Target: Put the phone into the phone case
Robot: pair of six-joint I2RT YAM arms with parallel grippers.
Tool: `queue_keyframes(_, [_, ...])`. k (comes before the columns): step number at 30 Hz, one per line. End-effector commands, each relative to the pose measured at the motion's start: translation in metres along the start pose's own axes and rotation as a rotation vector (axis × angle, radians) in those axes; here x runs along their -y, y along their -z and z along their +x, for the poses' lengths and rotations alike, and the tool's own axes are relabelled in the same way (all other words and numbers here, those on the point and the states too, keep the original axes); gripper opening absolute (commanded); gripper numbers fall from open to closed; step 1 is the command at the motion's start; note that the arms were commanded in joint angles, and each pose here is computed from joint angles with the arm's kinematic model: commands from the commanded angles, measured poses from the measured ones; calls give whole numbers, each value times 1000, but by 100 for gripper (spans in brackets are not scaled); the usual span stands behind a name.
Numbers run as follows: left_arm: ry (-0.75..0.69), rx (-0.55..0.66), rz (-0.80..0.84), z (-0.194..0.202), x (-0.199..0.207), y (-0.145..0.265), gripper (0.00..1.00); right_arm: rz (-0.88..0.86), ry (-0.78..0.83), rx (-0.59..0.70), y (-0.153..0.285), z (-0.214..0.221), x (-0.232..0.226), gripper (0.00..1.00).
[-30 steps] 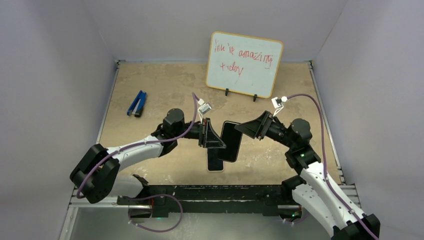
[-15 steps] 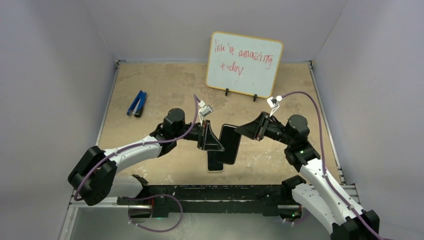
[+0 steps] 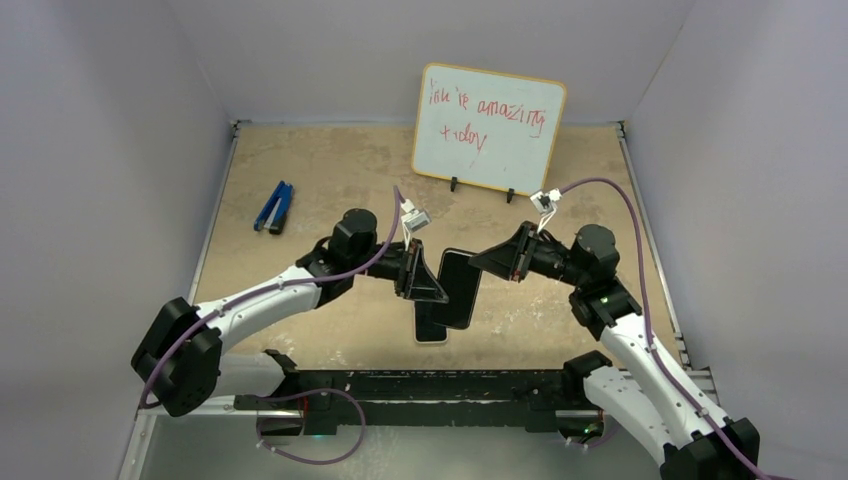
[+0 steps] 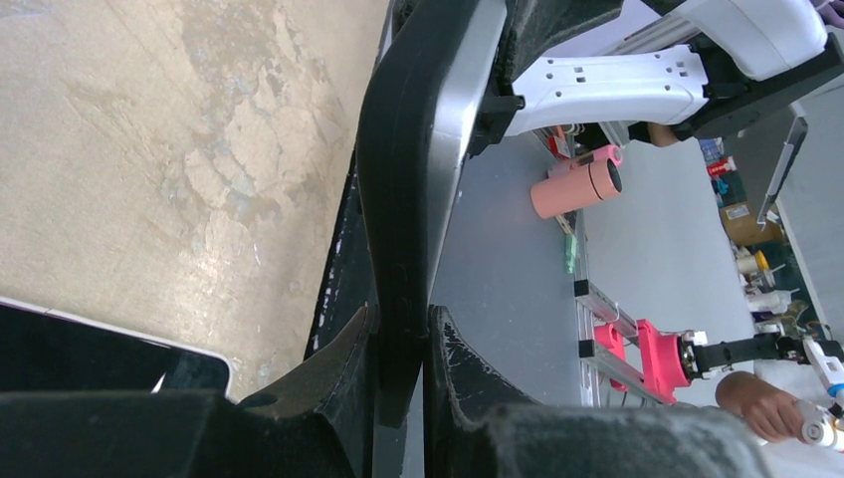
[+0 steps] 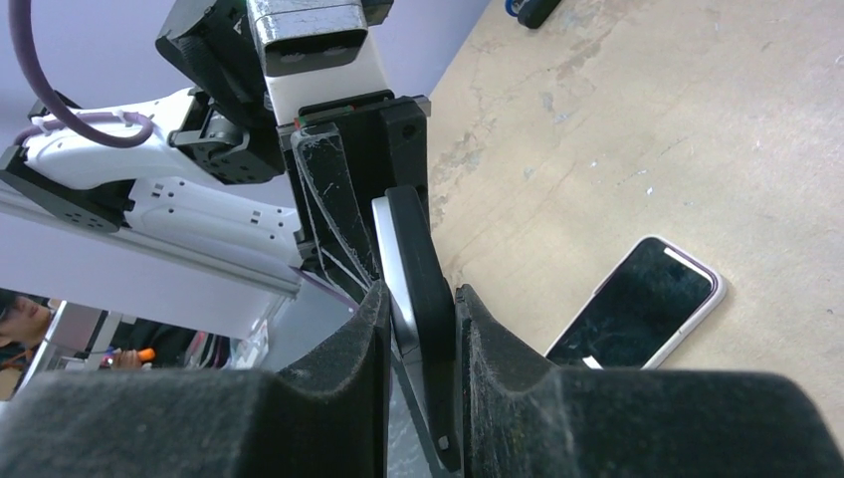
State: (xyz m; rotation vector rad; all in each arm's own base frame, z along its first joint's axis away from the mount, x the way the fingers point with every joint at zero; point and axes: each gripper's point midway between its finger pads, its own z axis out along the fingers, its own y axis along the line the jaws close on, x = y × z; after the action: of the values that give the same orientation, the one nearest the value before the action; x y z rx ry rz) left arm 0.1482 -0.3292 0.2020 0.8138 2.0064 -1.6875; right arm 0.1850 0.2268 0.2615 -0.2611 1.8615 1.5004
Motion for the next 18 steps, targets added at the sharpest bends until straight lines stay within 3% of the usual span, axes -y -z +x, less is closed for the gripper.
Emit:
queue_keyframes(1, [33,72,-158,-14,-21,4,0,-114,90,26,5,-19,-42,3])
queue_keyframes(4, [42,130,-86,-23,-4,4,0,-152,50,29,6,-16,-47,30])
queue_keyframes(9, [10,280,32,-50,31,13,0,-189,15,38,8,-7,-45,53])
queue_keyframes(12, [-29,323,48,-60,41,17,0,-210,-7,53,9,-5,-44,59])
queue_keyframes(18, [-74,348,79,-67,49,19,0,-192,-38,60,4,-5,-36,58])
